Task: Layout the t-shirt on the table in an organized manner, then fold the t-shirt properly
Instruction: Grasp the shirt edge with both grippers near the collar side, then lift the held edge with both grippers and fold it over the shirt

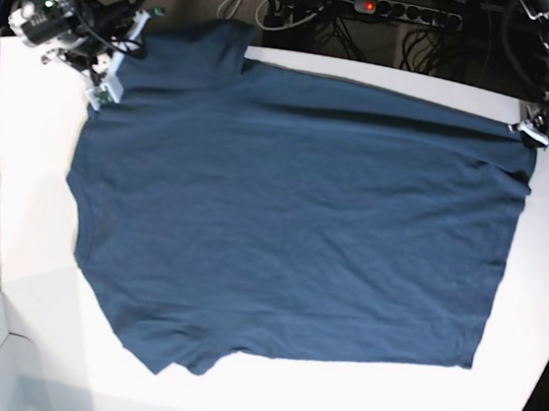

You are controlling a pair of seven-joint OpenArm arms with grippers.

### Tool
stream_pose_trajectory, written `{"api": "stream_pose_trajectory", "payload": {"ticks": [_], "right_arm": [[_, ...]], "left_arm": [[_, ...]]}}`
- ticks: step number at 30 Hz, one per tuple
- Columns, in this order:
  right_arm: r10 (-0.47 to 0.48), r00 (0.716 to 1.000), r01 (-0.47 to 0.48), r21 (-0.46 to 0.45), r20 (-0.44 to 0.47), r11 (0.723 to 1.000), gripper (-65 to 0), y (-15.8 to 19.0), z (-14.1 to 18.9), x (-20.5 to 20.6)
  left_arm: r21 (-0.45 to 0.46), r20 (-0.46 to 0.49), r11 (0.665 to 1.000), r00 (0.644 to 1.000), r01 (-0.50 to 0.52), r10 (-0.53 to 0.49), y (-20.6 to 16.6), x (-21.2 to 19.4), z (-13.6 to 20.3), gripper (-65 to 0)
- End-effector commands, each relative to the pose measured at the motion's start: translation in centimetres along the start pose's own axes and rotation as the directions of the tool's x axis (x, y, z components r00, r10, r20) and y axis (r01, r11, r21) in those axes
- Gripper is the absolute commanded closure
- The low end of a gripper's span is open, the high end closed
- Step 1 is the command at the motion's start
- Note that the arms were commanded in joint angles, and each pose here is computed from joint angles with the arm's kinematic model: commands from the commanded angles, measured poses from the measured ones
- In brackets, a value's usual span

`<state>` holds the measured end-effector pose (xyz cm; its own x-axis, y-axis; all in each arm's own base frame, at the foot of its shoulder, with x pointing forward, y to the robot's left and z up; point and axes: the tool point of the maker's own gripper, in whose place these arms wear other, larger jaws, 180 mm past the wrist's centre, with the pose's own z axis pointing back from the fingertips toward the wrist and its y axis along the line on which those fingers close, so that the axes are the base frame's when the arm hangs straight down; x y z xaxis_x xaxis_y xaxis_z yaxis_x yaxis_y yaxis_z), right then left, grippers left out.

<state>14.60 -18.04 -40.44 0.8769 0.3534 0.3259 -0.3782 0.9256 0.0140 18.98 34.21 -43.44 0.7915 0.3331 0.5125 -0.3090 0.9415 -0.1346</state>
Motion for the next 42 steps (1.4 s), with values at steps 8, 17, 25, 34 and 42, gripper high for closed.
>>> {"api": "stream_pose_trajectory", "payload": {"ticks": [8, 17, 25, 34, 42], "right_arm": [[-0.017, 0.999, 0.017, 0.023, 0.030, 1.000, -26.8, 0.4, -0.6, 0.3], [-0.058, 0.998, 0.058, 0.073, -0.004, 0.996, -26.8, 1.0, -2.4, -1.3], [-0.106, 0.994, 0.107, 0.124, -0.014, 0.987, -24.0, 1.9, -4.1, -2.8], [-0.110, 0.994, 0.108, 0.125, 0.009, 0.986, 0.0, 2.0, -4.0, -2.7], [-0.026, 0.991, 0.021, 0.041, 0.134, 0.999, 0.0, 0.8, -0.7, 1.4]], "left_arm": [[0.031, -0.063, 0.999, 0.998, 0.015, -0.013, 0.8, -1.3, 0.2, 0.0], [0.033, -0.064, 0.999, 0.998, 0.014, -0.012, 0.9, -1.4, 0.2, 0.0], [0.034, -0.063, 0.999, 0.998, 0.013, -0.011, 0.9, -1.4, 0.2, 0.0], [0.041, -0.026, 0.998, 0.999, 0.038, -0.037, 0.7, 0.0, 0.9, 0.0], [0.066, 0.087, 0.991, 0.989, 0.113, -0.118, -0.4, 4.1, 3.1, 0.0]]}}
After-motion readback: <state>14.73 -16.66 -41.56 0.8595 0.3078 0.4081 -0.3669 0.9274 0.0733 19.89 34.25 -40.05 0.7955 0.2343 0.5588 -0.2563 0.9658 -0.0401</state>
